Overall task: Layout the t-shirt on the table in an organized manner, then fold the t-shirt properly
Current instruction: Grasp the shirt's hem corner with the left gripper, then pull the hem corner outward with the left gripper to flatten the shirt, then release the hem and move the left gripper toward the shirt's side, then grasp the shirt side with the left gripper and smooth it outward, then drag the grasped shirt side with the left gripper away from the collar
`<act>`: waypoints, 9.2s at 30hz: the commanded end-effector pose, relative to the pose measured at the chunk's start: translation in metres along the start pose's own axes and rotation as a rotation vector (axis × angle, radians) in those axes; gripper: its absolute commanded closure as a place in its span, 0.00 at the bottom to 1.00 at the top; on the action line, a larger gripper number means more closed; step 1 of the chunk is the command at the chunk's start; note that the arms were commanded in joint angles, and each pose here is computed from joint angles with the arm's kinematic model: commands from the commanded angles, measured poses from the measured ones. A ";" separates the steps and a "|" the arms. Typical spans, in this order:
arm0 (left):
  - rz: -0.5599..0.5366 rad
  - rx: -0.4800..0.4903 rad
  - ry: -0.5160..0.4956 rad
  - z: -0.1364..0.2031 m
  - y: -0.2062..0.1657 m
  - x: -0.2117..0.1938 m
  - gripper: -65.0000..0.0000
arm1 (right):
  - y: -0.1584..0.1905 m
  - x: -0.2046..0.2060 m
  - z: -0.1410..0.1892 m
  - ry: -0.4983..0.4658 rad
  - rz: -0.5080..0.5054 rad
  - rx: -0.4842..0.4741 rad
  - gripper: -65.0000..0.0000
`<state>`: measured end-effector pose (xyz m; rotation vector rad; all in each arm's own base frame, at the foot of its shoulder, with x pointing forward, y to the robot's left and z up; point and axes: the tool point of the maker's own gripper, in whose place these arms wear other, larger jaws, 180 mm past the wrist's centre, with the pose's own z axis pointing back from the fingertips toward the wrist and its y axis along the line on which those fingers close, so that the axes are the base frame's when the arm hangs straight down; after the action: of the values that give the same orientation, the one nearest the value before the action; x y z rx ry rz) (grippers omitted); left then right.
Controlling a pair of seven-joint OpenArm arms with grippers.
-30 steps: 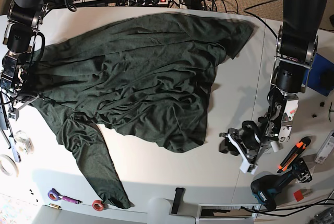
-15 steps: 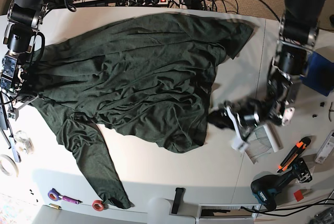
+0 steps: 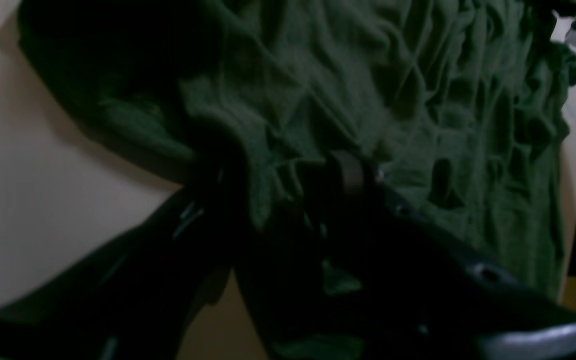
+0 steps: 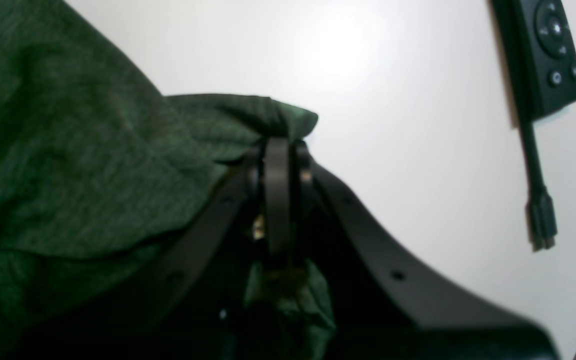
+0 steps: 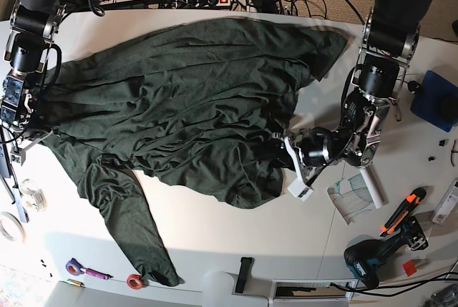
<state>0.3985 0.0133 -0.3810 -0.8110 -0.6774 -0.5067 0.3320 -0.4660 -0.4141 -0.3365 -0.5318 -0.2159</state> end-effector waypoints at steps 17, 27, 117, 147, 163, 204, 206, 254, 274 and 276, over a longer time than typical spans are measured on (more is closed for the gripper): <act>-0.059 0.003 -0.071 0.006 -0.001 0.044 0.65 | -0.003 -0.063 -0.001 0.246 0.051 -0.024 1.00; -0.088 0.043 -0.060 0.000 0.003 0.039 0.65 | 0.016 -0.067 -0.005 0.251 0.050 0.007 1.00; -0.197 0.313 -0.500 0.084 0.052 0.196 1.00 | 0.026 -0.068 -0.008 0.243 0.064 0.018 1.00; -0.120 0.153 -0.437 0.078 0.045 0.129 0.61 | 0.018 -0.008 0.010 0.090 0.096 -0.015 1.00; 0.022 0.040 -0.280 0.062 0.018 0.045 0.61 | 0.076 0.044 0.059 -0.079 0.156 0.249 1.00; -0.050 0.031 -0.270 0.046 -0.026 0.017 0.50 | 0.027 0.046 0.169 -0.378 -0.193 0.743 0.64; -0.063 0.043 -0.263 0.047 -0.024 0.017 0.50 | 0.041 0.038 0.165 -0.346 -0.181 0.775 0.64; -0.541 0.080 -0.080 0.033 -0.037 0.050 1.00 | 0.081 -0.012 0.099 -0.127 0.197 0.515 0.64; -0.589 0.197 -0.363 0.115 -0.032 0.168 1.00 | 0.080 -0.010 0.099 -0.130 0.186 0.510 0.64; -0.597 0.199 -0.368 0.117 -0.032 0.172 1.00 | 0.079 -0.010 0.099 -0.131 0.177 0.505 0.64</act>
<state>0.4459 0.0599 -0.2155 -0.4996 -1.2186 -0.8149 0.2897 -0.3477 -0.3782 0.1160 -0.6035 0.1074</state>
